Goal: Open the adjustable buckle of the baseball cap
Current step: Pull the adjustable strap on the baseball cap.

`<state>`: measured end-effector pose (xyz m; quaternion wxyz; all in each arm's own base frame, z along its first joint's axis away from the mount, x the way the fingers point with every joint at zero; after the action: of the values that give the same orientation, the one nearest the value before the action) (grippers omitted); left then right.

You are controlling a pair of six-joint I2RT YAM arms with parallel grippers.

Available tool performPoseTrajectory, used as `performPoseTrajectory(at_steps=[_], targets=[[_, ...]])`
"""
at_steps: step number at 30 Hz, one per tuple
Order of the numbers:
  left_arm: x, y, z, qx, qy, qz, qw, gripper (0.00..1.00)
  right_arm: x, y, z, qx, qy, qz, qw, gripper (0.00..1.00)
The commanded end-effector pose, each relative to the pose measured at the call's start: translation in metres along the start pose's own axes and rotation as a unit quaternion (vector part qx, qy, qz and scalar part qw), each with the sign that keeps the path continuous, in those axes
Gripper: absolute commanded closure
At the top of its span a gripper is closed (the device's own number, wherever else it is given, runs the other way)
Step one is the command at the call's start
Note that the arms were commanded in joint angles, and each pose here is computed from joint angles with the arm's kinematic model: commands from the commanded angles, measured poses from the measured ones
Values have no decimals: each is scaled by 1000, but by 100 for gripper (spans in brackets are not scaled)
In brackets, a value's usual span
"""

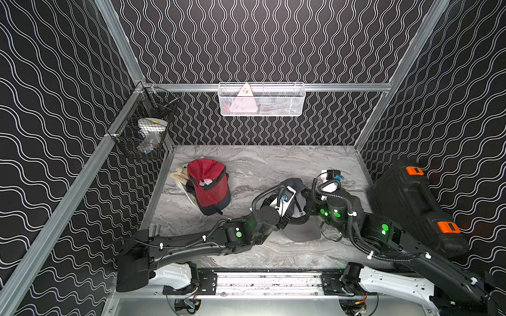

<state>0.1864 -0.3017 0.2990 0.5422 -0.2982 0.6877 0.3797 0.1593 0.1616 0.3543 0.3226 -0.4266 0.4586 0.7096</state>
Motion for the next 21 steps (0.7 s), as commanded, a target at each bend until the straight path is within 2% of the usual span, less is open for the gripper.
performPoseTrajectory(at_steps=[1,4,8,10,17,21], targets=[[-8,-2,-1,2,10,-16,1000,49,-8,3,3,-10,-16,-16,1000,100],[-9,-5,1,0,15,-16,1000,54,-8,4,2,-11,-15,-15,1000,100],[-10,-6,2,1,17,-15,1000,77,-6,4,1,-6,-14,-14,1000,100],[-11,-5,2,4,15,-11,1000,84,-5,3,-1,-3,-13,-15,1000,100],[-10,-1,4,9,16,3,1000,93,7,-1,-4,10,5,-1,1000,100],[-10,2,3,14,8,26,1000,95,12,-1,-9,22,20,8,1000,100]])
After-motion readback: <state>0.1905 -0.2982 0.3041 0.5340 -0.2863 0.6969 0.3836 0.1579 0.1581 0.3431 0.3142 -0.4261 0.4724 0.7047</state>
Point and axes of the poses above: each gripper's point midway between its finger pads, its own y axis back along the fingers, its own z axis along the line the jaws close on, x = y × z, the point moved 8 cm from there along y, back along the fingers, and after that the axes turned 13 degrees about y, right-handed, at the moved point
